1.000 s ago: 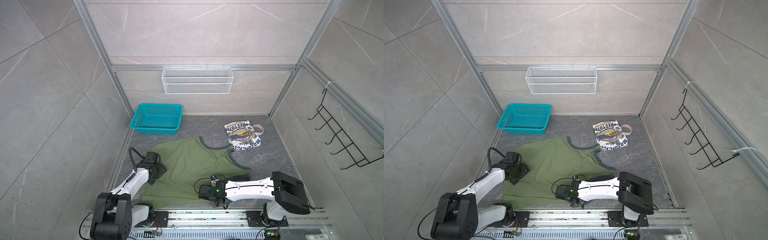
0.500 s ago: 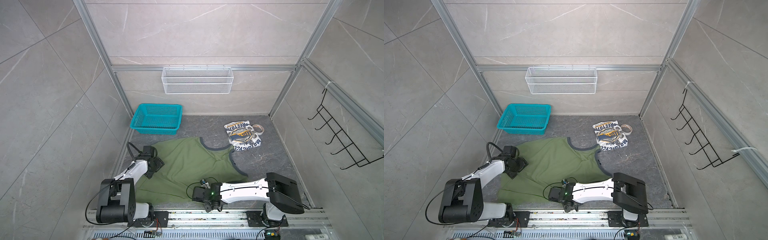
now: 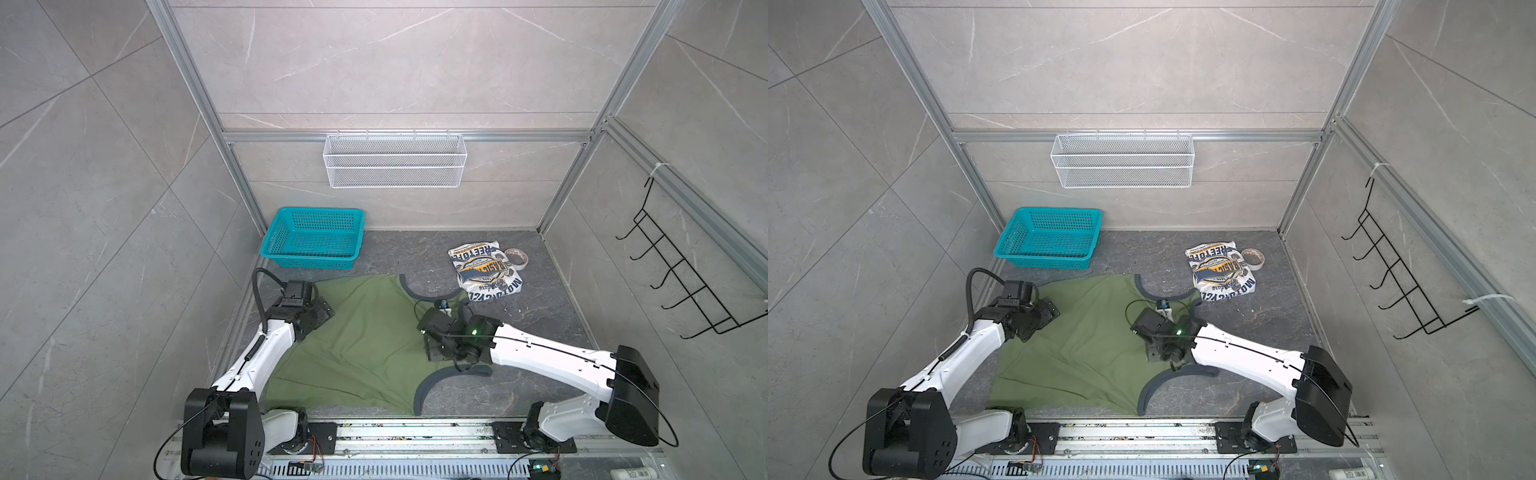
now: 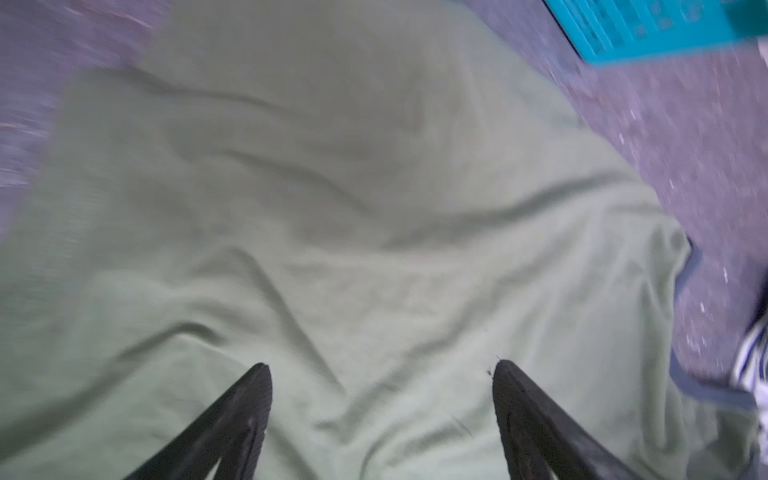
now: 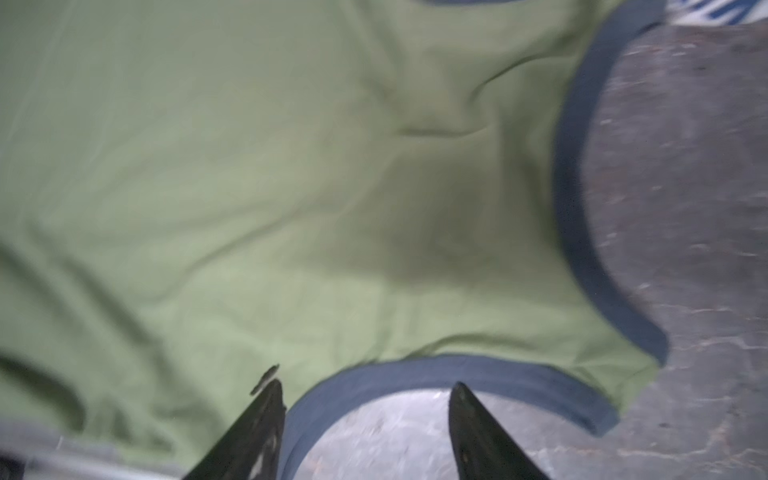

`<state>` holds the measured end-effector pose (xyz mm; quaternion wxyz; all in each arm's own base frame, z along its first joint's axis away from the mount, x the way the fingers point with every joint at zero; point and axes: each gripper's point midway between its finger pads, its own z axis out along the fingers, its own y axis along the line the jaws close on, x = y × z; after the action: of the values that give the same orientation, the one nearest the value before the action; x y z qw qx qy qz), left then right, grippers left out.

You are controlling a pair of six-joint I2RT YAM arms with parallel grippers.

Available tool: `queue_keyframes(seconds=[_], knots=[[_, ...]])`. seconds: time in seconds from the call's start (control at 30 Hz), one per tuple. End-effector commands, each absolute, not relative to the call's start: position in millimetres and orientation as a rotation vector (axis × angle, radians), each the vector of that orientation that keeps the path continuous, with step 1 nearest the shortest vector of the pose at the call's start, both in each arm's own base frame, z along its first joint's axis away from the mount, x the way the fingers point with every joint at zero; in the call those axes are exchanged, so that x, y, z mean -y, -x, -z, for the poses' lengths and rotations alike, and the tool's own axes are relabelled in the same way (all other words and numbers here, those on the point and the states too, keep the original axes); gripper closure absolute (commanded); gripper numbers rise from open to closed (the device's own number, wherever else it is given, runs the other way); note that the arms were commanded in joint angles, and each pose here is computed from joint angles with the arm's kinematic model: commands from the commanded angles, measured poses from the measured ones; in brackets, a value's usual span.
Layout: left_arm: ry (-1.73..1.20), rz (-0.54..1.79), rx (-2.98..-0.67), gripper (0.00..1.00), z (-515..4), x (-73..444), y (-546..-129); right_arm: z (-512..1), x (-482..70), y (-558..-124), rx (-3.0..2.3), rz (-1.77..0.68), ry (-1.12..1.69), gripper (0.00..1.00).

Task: Fold and stack the tank tops
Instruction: 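Move the right gripper back to the armhole trim and smooth it flat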

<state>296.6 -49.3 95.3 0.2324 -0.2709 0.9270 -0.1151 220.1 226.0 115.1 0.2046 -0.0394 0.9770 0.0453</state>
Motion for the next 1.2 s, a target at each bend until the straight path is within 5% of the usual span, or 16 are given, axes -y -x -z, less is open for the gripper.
queue_keyframes(seconds=[0.0, 0.63, 0.93, 1.17], knots=[[0.723, 0.347, -2.607, 0.14, -86, 68, -281, -92, -209, -224, -2.799, -0.101, 0.010, 0.36], [0.770, 0.385, -2.798, 0.17, -10, 82, -222, 7, -99, -155, -3.040, -0.009, -0.633, 0.41], [0.800, 0.408, -2.778, 0.17, -7, 82, -195, -23, -85, -150, -2.928, -0.032, -0.770, 0.44], [0.649, 0.338, -2.603, 0.16, -76, 73, -252, -100, -102, -214, -2.750, -0.083, -0.469, 0.42]])
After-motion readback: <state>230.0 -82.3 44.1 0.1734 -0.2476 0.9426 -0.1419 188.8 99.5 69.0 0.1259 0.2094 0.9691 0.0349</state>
